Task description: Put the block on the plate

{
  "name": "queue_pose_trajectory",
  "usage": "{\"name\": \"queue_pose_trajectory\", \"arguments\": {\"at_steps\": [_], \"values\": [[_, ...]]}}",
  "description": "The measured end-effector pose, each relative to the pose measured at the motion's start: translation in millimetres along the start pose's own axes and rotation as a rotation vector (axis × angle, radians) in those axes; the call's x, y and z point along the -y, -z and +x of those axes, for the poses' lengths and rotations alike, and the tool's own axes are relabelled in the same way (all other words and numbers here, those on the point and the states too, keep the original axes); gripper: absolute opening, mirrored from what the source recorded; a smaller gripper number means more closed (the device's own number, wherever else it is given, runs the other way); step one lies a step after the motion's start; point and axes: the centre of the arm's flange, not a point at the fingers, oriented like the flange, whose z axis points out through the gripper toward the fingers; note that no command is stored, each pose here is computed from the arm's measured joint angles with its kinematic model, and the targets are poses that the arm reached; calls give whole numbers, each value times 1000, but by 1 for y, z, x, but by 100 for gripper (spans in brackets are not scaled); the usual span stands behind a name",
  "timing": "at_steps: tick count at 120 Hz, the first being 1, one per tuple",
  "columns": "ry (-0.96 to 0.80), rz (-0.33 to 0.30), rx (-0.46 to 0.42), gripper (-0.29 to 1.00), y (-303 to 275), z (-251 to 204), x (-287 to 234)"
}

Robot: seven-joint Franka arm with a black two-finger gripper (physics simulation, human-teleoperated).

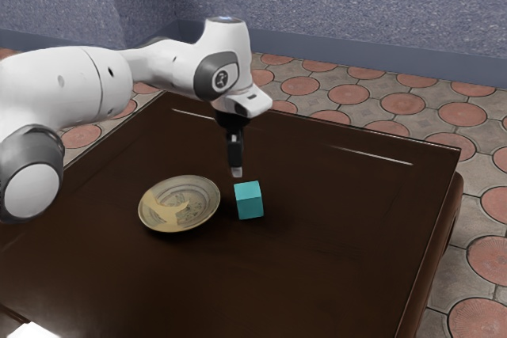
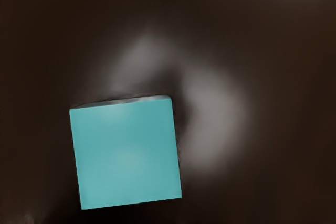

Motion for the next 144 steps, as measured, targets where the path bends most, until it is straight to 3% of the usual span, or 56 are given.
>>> {"name": "queue_pose_trajectory", "arguments": {"at_steps": [41,76,93,124,144], "values": [[91,-12,-11,70,-95,12,19],[130,8,-27,70,-130,20,25],[143,20,-34,41,-130,20,27],[160,50,-61,38,-94,15,24],[214,21,-75,36,-53,-39,2]]}}
